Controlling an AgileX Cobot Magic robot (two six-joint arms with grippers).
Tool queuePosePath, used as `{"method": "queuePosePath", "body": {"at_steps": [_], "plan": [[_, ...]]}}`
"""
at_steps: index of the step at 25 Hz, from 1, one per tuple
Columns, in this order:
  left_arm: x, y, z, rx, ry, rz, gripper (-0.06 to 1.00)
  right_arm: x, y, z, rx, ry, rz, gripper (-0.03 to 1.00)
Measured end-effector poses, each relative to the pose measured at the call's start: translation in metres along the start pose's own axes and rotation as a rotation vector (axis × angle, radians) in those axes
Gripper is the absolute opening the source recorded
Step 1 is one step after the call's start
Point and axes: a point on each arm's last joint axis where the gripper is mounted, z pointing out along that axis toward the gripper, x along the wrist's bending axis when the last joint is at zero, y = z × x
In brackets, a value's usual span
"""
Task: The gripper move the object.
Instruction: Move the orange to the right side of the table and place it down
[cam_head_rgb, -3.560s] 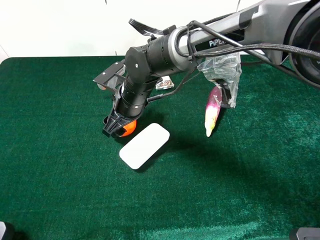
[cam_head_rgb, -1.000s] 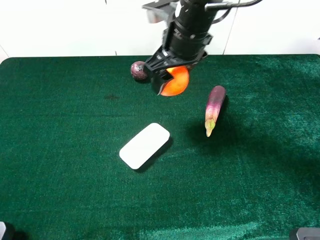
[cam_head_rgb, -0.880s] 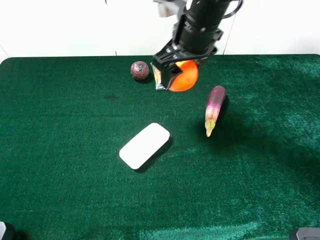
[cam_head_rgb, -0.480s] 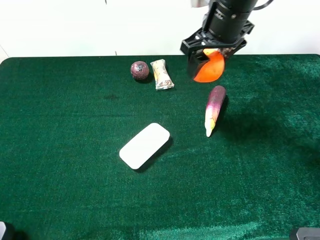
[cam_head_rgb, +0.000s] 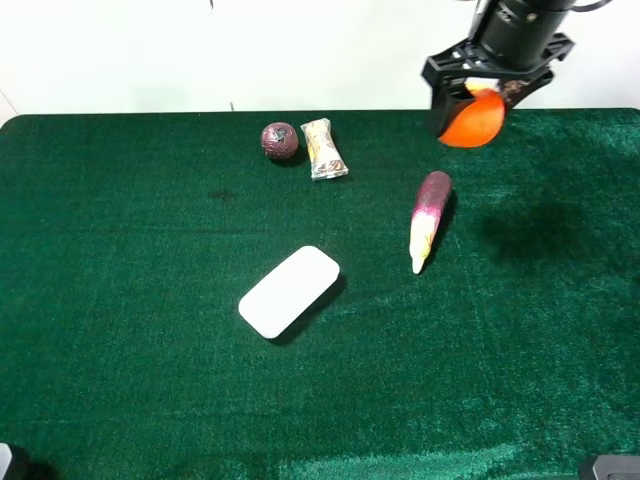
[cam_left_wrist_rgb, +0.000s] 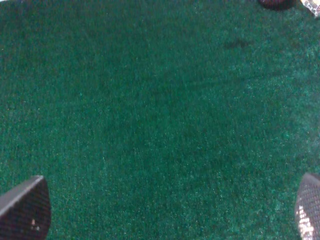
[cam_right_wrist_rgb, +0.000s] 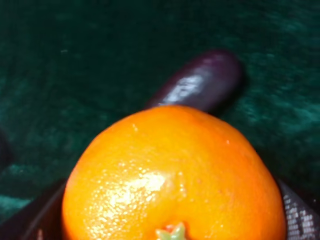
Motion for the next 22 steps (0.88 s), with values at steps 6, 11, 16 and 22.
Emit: {"method": "queuePosePath", "body": {"at_steps": [6,11,16,22], "plan": [[0.000,0.000,0.000,0.000,0.000,0.000,0.99,-0.032,-0.008,0.002,0.009,-0.015,0.090,0.55],[0.000,0.000,0.000,0.000,0.000,0.000,0.99,-0.048,-0.024,0.019,0.040,-0.010,0.152,0.55],[0.000,0.000,0.000,0.000,0.000,0.000,0.99,-0.056,-0.037,0.037,0.039,-0.012,0.192,0.55],[0.000,0.000,0.000,0.000,0.000,0.000,0.99,-0.059,-0.049,0.055,0.027,-0.027,0.205,0.55]]}}
